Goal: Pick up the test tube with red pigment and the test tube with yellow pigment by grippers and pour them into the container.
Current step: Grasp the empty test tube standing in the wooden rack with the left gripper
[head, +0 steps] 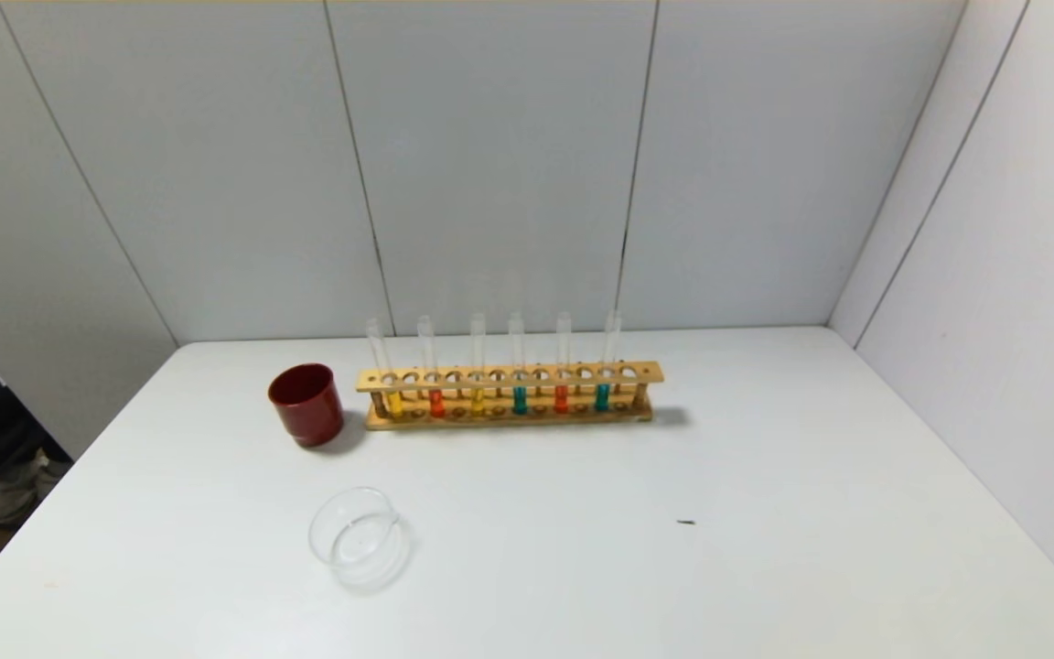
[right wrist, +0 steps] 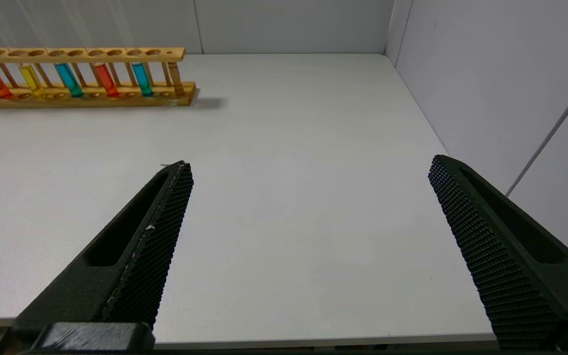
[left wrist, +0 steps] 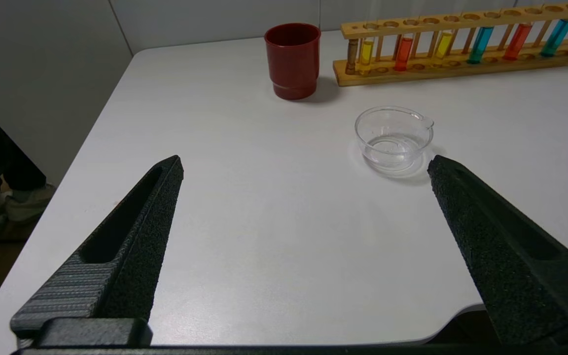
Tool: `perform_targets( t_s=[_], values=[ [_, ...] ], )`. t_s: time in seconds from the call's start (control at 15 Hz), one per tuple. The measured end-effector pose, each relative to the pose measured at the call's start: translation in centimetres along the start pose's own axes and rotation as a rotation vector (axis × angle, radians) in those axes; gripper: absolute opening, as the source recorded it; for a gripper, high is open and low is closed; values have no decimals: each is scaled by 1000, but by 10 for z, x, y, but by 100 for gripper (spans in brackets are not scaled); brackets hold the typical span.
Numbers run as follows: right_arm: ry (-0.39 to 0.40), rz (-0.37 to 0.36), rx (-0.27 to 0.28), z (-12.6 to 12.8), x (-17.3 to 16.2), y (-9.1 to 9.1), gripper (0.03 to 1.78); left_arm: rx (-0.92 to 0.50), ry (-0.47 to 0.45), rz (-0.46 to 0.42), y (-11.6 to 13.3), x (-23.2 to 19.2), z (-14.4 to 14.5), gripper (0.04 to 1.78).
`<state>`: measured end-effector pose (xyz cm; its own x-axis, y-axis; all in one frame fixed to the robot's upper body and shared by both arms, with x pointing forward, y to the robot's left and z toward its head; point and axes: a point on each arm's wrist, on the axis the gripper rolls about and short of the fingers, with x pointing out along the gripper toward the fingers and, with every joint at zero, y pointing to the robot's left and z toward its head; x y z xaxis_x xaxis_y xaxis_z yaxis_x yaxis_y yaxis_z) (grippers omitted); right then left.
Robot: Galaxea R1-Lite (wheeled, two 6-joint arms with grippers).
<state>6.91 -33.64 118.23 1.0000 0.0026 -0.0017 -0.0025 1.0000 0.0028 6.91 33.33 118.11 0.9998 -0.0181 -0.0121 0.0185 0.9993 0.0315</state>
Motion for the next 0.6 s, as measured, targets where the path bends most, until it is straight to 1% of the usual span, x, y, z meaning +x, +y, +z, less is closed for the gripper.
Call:
perform_targets(
  t_s=[0.33, 0.6],
  values=[
    [0, 0, 0, 0, 0, 0, 175, -23, -5, 8, 0, 0, 1, 175],
    [0, 0, 0, 0, 0, 0, 175, 10, -5, 2, 0, -1, 2, 175]
  ],
)
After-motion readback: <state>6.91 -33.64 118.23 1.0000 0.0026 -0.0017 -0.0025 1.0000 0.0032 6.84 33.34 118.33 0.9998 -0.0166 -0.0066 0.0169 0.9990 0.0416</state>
